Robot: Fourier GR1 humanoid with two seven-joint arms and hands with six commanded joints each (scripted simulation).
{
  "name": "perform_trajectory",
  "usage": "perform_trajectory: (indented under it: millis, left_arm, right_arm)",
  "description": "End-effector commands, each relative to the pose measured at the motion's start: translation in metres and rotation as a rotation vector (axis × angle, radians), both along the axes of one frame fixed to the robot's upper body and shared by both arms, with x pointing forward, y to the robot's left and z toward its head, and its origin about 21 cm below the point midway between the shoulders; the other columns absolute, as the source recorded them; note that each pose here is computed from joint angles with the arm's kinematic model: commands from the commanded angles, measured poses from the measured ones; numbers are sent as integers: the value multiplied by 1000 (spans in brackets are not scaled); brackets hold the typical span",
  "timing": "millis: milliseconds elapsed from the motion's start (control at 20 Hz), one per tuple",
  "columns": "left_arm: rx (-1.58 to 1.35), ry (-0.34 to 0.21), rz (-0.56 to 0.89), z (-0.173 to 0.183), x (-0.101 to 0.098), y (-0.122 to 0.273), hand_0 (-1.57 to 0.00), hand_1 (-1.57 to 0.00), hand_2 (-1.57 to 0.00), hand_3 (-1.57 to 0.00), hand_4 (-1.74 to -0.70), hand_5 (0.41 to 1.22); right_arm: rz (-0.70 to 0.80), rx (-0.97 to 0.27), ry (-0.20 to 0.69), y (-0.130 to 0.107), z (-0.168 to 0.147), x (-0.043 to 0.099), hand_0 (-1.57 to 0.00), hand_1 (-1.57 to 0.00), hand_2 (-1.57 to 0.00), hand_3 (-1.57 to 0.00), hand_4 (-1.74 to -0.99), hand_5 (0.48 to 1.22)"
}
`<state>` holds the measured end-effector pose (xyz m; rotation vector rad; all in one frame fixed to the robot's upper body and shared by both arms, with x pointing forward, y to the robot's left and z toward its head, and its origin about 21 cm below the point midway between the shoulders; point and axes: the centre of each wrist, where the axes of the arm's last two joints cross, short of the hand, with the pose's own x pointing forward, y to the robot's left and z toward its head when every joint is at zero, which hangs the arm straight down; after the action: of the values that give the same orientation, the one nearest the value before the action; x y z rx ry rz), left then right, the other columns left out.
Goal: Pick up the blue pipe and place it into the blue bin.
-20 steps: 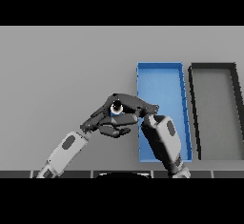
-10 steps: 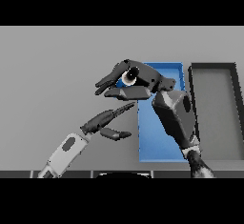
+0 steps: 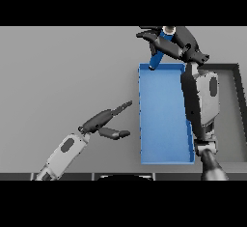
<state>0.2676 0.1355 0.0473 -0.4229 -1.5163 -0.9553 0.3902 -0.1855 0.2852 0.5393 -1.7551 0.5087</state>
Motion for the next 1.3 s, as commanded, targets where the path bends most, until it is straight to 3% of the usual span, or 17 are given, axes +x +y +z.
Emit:
perform_trajectory:
  millis: [0,150,550,650,700,850,950,1000,1100,1200,1250]
  left_arm:
    - [-9,-2,0,1,-1,-1,1,1,1,1,-829,465]
    - [2,-16,-2,0,-1,5,1,1,1,1,-824,462]
    - [-15,-10,-6,1,-6,3,1,1,1,1,-829,470]
    - [-6,-11,-12,1,-7,3,1,1,1,1,-826,470]
    - [-9,-9,-13,3,-9,3,1,1,1,1,-827,471]
    - [0,-4,-10,2,-9,1,1,1,1,1,-826,475]
    - [5,-8,-7,3,-6,0,1,1,1,1,-827,474]
    - [1,-7,-8,5,-4,-3,1,1,1,1,-829,474]
    - [-3,-6,-16,3,-7,-3,1,1,1,1,-829,476]
    - [-1,-2,-12,2,-6,0,1,1,1,1,-828,476]
    - [-1,-1,-11,1,-6,0,1,1,1,1,-826,477]
  right_arm:
    - [-47,7,41,-12,-11,6,-1571,-1571,-1571,-1571,-1499,1221]
    - [-146,-21,162,-36,-46,15,-1571,-1571,-1571,-1571,-1499,1221]
    - [-387,-126,494,-69,-140,-5,-1571,-1571,-1571,-1571,-1499,1221]
    - [-397,-176,548,-70,-160,-11,-1571,-1571,-1571,-1080,-1586,1221]
    - [-403,-207,577,-76,-168,-13,-1571,-1571,-1571,-1178,-1569,1221]
    - [-399,-293,657,-67,-194,-25,-1571,-1571,-1571,-693,-1653,1205]
    - [-429,-330,737,-69,-207,-27,-1571,-1571,-1571,-1009,-1583,1199]
    - [-443,-325,802,-69,-216,-25,-1465,-1382,-1333,-807,-1534,1190]
    - [-425,-312,893,-67,-222,-27,-937,-884,-853,-516,-1404,1159]
    - [-415,-337,935,-66,-216,-25,-599,-566,-545,-330,-1302,1182]
    - [-375,-380,915,-64,-212,-28,-479,-452,-436,-264,-1264,1139]
